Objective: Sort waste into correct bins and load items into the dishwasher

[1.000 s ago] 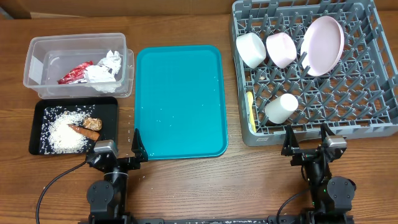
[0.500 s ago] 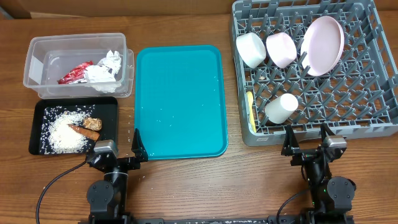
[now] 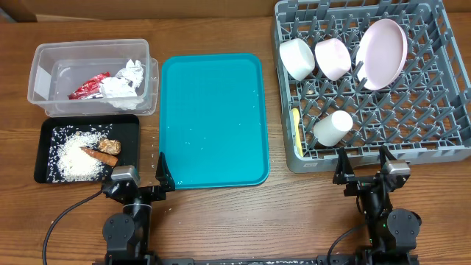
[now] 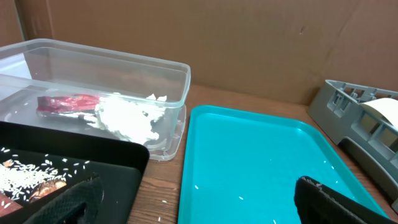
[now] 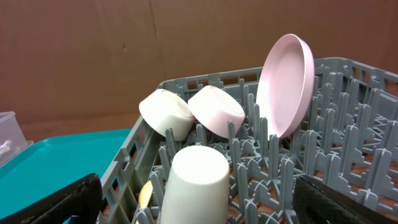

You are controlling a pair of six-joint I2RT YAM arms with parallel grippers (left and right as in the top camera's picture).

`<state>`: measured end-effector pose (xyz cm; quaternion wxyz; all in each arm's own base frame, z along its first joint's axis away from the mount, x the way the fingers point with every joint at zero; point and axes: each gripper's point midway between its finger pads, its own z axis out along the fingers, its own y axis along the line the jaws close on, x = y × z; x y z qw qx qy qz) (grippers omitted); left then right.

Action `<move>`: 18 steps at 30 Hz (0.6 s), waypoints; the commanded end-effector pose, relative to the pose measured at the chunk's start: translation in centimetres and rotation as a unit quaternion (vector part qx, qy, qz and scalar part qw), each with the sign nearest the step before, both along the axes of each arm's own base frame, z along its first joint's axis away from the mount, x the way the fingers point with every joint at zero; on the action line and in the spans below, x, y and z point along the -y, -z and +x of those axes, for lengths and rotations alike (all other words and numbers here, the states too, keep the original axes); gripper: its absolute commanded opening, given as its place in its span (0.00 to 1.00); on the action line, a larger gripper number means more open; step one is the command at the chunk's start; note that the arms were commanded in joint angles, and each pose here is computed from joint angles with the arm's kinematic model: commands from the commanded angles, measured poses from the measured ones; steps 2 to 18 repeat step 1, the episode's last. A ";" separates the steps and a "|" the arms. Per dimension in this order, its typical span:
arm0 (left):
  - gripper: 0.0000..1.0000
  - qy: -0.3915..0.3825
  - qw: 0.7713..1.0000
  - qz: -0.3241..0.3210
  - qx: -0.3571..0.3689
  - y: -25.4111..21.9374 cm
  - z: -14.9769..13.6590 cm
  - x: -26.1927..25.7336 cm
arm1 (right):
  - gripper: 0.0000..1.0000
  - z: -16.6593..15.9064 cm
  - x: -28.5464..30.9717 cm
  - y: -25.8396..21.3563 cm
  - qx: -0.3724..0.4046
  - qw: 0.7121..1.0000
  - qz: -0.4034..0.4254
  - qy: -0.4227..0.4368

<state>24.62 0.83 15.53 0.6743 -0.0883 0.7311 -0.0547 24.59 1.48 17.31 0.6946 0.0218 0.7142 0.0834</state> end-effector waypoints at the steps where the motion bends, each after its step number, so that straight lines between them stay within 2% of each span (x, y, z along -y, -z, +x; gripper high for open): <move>1: 0.99 0.003 1.000 0.000 0.005 -0.1 0.0 0.1 | 1.00 0.0 -0.2 0.1 0.002 1.000 0.002 -0.005; 18: 0.99 0.003 1.000 0.000 0.005 -0.1 0.0 0.1 | 1.00 0.0 -0.2 0.1 0.002 1.000 0.002 -0.005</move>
